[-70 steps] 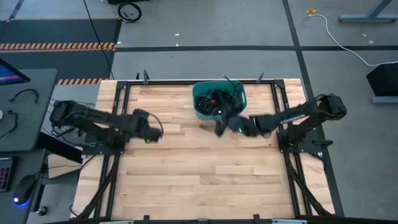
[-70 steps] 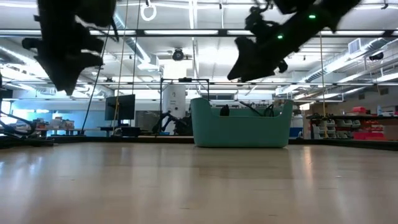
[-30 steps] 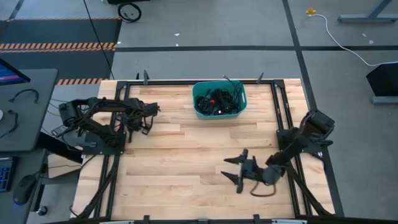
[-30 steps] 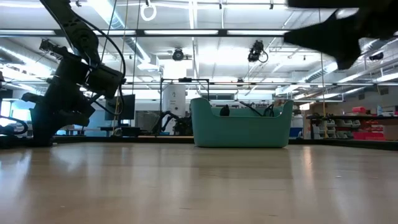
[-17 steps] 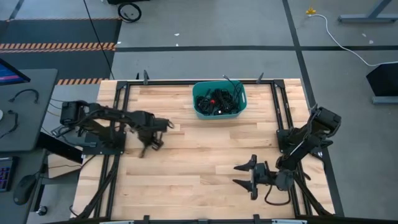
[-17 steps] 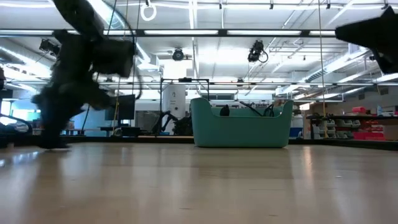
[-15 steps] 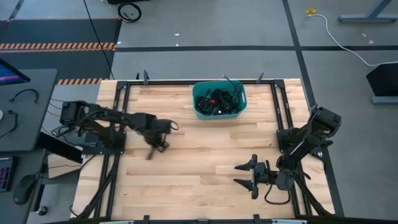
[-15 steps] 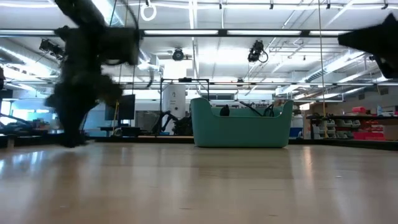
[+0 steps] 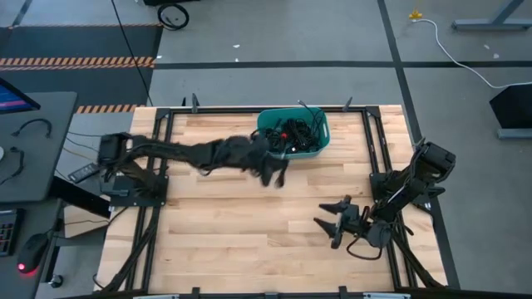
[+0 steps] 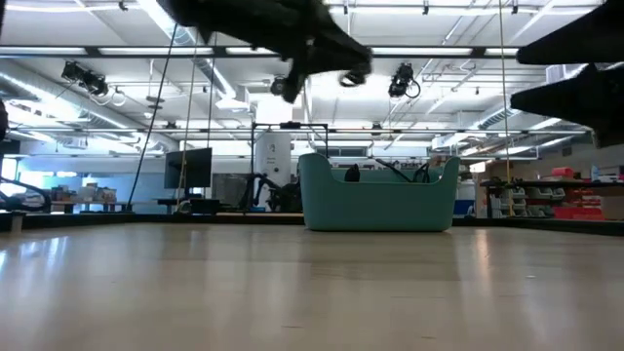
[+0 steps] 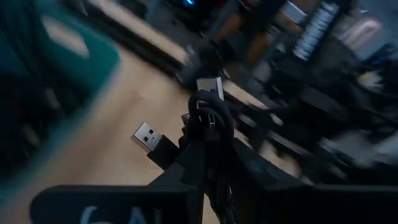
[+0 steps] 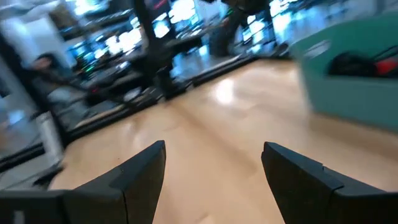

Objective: Pick and place USB-C Cables
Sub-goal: Put the black charger cable into the blue bin

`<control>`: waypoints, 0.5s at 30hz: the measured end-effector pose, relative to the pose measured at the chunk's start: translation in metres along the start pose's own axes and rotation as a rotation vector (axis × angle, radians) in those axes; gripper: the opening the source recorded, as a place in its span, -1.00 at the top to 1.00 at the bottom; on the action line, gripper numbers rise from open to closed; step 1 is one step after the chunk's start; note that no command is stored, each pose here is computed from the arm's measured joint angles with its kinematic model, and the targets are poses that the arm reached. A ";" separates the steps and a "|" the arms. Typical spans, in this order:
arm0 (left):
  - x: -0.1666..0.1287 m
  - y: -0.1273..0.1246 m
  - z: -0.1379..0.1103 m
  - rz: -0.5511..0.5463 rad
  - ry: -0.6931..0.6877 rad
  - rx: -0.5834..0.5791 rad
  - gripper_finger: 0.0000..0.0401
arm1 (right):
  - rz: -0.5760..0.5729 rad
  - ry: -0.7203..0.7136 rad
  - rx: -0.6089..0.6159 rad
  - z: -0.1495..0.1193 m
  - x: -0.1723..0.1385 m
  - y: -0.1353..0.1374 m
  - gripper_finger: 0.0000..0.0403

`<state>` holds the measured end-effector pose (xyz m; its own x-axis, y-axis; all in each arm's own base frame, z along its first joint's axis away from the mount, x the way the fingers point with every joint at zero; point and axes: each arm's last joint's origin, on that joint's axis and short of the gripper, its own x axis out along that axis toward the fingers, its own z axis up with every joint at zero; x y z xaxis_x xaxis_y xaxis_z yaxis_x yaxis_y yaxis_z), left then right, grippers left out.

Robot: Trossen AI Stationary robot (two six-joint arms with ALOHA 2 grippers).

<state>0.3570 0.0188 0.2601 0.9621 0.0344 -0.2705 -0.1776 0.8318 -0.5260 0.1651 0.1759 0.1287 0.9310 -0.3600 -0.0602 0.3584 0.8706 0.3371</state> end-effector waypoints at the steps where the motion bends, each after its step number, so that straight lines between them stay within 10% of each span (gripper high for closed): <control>1: 0.009 0.002 0.009 0.024 -0.021 0.038 0.75 | -0.030 -0.021 -0.008 0.002 0.000 0.000 -0.34; 7: 0.051 0.030 0.054 0.288 -0.111 0.157 0.75 | -0.147 -0.111 0.041 0.026 0.000 0.000 -0.34; 15: 0.065 0.113 0.052 0.666 -0.045 -0.056 0.74 | -0.153 -0.120 0.012 0.046 -0.003 0.001 -0.27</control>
<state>0.4104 0.1439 0.2247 0.6507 0.5545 -0.5188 -0.7459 0.5947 -0.2999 0.1599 0.1624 0.1721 0.8508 -0.5255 0.0003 0.4934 0.7991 0.3434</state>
